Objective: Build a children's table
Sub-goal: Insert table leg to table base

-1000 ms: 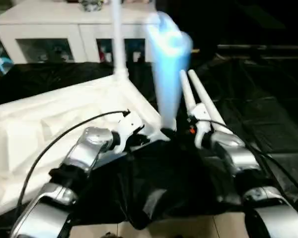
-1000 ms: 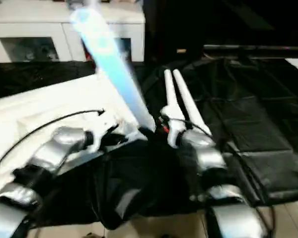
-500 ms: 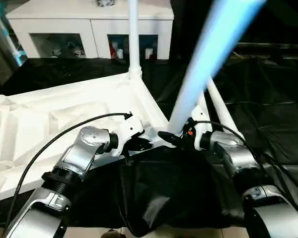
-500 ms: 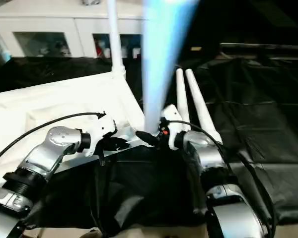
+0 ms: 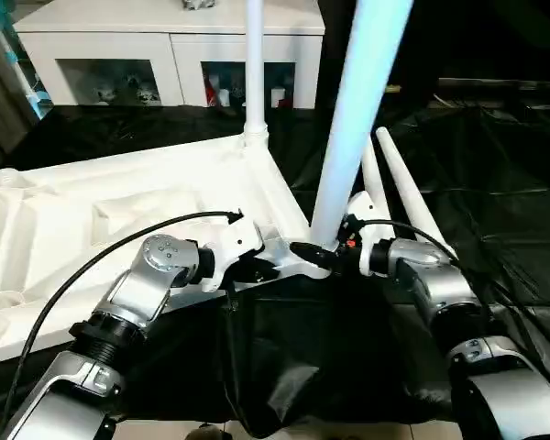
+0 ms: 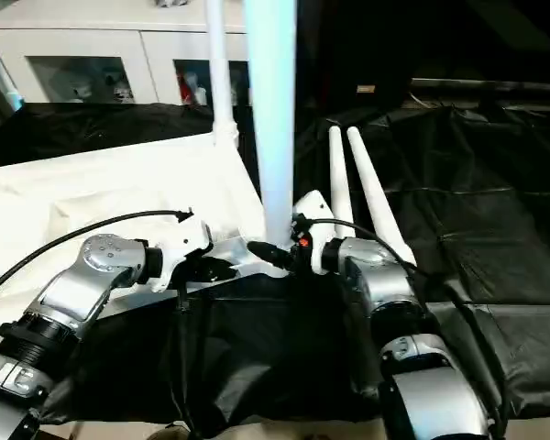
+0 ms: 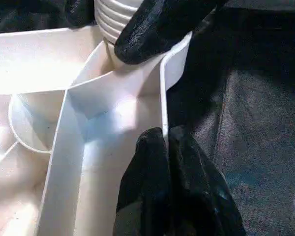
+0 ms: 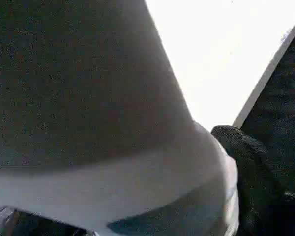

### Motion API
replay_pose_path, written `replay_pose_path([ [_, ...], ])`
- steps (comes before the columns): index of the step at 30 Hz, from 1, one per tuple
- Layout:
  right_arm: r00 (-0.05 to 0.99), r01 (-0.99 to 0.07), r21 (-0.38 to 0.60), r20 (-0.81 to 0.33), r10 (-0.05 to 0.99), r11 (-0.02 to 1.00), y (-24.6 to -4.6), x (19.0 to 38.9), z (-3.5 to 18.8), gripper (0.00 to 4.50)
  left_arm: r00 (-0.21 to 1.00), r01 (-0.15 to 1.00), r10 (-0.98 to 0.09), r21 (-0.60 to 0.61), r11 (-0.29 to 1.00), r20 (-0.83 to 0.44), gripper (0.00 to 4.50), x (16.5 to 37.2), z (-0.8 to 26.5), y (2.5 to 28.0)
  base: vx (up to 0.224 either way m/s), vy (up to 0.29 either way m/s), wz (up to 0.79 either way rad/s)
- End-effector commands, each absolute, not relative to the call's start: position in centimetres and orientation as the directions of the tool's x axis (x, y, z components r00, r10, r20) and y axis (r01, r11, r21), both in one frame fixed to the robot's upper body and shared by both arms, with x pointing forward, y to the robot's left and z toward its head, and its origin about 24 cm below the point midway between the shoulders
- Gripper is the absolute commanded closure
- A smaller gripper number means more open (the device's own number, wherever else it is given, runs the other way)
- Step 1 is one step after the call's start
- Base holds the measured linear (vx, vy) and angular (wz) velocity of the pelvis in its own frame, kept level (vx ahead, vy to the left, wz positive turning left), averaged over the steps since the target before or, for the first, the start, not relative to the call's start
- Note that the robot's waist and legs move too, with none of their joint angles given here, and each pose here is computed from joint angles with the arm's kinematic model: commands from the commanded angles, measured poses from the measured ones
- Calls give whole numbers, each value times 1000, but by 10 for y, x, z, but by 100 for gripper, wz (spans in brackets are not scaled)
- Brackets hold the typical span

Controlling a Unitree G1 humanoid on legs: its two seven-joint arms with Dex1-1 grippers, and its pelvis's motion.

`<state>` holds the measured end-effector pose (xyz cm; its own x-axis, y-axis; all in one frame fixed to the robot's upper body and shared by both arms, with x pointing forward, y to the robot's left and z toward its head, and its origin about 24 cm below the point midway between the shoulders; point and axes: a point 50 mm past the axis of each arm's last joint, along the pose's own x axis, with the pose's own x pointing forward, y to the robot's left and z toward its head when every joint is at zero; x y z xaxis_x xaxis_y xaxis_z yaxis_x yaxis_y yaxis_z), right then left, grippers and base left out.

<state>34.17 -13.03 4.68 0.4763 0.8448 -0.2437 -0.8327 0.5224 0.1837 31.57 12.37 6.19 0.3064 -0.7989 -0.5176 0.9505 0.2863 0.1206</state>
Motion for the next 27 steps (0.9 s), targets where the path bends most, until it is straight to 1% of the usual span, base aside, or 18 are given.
replay_pose_path([
  [1, 476, -813, 243, -243, 845, 529, -142, 340, 46, 128, 290, 957, -825, 167, 238, -485, 450, 315, 74, 120, 0, 0, 0],
  [3, 470, -805, 273, -248, 847, 526, -146, 339, 43, 128, 289, 957, -826, 168, 237, -484, 450, 314, 74, 120, 0, 0, 0],
  [7, 459, -755, 389, -260, 850, 527, -152, 337, 35, 128, 286, 958, -827, 166, 234, -484, 450, 314, 73, 121, 0, 0, 0],
  [10, 454, -748, 405, -265, 851, 526, -153, 336, 34, 128, 285, 958, -827, 166, 233, -484, 450, 314, 73, 121, 0, 0, 0],
  [14, 441, -727, 424, -314, 841, 540, -156, 332, 26, 128, 280, 960, -827, 159, 230, -488, 450, 313, 72, 122, 0, 0, 0],
  [17, 440, -700, 470, -309, 844, 537, -157, 331, 24, 128, 282, 959, -824, 159, 233, -492, 450, 312, 71, 123, 0, 0, 0],
  [21, 408, -725, 493, -256, 877, 481, -151, 332, 30, 129, 282, 959, -820, 162, 231, -498, 450, 311, 69, 123, 0, 0, 0],
  [23, 406, -732, 488, -249, 879, 476, -149, 333, 32, 129, 281, 960, -820, 164, 229, -499, 450, 311, 69, 123, 0, 0, 0],
  [27, 390, -738, 481, -268, 881, 473, -136, 335, 30, 129, 275, 961, -822, 164, 222, -499, 450, 310, 69, 121, 0, 0, 0],
])
